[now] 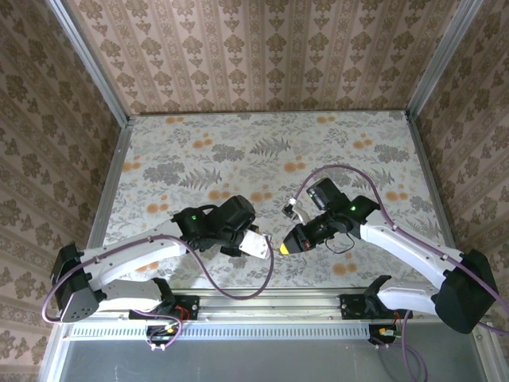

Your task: Unlock with the key

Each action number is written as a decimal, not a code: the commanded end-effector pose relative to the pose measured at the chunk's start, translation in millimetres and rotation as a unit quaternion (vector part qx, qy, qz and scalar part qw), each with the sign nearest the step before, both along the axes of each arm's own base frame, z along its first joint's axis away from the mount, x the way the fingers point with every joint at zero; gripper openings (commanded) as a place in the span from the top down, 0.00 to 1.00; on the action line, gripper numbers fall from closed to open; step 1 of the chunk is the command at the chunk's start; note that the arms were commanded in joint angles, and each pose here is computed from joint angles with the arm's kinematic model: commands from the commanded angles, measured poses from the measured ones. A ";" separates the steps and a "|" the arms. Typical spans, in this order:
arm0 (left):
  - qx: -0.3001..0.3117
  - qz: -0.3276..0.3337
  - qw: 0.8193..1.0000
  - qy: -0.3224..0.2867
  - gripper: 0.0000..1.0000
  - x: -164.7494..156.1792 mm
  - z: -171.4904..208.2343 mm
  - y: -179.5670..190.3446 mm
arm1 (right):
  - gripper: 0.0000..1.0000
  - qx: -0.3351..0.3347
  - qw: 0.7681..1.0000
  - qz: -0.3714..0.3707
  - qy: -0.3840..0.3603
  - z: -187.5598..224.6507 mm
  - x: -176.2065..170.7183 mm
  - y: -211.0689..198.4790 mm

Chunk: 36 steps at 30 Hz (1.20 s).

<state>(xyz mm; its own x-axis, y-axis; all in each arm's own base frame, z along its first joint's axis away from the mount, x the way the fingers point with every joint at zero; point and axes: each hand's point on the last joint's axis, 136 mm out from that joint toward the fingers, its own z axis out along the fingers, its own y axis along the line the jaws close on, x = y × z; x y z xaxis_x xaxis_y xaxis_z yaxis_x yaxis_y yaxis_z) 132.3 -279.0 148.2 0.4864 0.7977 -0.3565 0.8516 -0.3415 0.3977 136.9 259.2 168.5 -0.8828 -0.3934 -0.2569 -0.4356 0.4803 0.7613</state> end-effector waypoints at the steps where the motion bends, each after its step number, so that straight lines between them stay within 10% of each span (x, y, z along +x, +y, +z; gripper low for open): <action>1: -0.016 -0.008 1.000 -0.007 1.00 0.1 11.6 -9.3 | 1.00 0.034 0.999 0.013 -0.008 18.1 0.5 9.6; 36: -0.045 0.002 0.998 0.034 1.00 -9.2 15.4 -12.8 | 1.00 0.049 0.999 0.003 0.002 1.6 1.3 13.1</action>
<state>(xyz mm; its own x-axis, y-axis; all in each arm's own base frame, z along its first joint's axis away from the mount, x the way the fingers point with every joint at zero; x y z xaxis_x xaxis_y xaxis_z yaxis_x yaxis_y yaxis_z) 126.8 -286.5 149.4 0.4547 0.7893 -0.4126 0.8771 -0.3163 0.3616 142.2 268.2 165.4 -0.8856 -0.3652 -0.2870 -0.4357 0.4389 0.7858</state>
